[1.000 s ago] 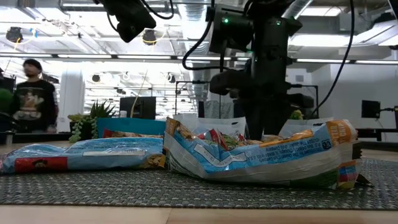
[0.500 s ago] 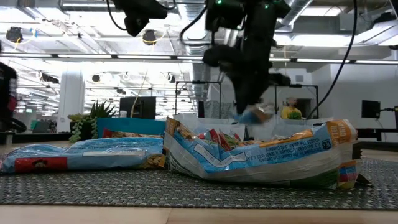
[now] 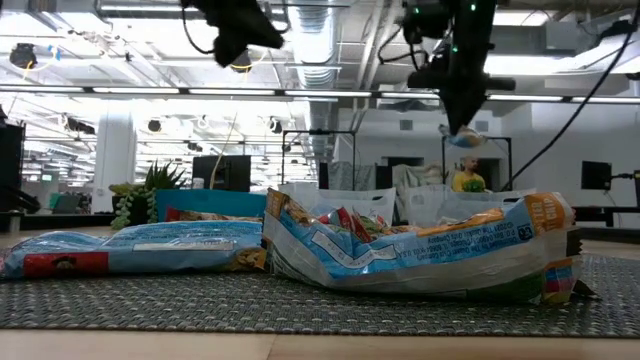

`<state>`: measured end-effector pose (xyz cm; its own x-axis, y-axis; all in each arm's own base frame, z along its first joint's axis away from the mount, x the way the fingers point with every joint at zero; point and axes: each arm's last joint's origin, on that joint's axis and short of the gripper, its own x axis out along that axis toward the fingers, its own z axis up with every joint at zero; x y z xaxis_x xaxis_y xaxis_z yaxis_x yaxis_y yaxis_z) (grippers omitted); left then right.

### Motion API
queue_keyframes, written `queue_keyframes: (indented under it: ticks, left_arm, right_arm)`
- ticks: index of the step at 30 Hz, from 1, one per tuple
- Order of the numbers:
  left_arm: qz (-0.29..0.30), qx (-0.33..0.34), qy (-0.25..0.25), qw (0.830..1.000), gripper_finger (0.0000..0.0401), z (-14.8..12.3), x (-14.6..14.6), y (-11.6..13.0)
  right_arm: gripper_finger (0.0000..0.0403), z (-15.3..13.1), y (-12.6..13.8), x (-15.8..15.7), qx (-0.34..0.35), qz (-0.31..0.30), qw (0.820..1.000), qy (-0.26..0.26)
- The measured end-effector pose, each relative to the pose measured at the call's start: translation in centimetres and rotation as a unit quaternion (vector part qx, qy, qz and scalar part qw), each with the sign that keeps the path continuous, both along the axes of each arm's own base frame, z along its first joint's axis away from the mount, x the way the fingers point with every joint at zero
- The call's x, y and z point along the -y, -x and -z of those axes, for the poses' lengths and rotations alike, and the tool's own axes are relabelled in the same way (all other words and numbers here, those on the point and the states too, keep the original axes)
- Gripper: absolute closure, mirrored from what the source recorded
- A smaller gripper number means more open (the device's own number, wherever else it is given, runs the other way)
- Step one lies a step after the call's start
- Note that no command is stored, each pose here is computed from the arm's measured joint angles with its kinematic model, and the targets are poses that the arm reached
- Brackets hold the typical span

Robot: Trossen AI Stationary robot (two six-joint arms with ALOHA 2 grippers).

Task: Pick and place Granola Bars by type
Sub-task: Put the yellow granola bar into the right transparent bin

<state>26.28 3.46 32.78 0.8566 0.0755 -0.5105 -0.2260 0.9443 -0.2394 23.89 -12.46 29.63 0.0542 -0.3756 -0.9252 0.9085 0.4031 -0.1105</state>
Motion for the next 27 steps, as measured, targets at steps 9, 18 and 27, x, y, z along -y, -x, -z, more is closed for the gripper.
queue_keyframes:
  ticks: [9, 18, 27]
  left_arm:
    - [-0.005, -0.018, -0.024, 1.0, 0.0392, -1.7, -1.9, -4.3]
    - [-0.018, -0.034, -0.015, 0.999, 0.0392, -1.4, -2.5, -4.4]
    - [0.061, -0.076, -0.038, 0.995, 0.0392, -0.9, -0.5, -3.9]
  right_arm:
    - [0.0366, 1.3, 2.4, 3.4, -0.025, -0.008, 0.999, -0.026]
    - [0.0288, 2.0, 2.9, 4.4, -0.015, -0.021, 0.999, -0.035]
    - [0.0225, 1.7, -0.7, 0.7, 0.07, -0.117, 0.989, -0.062]
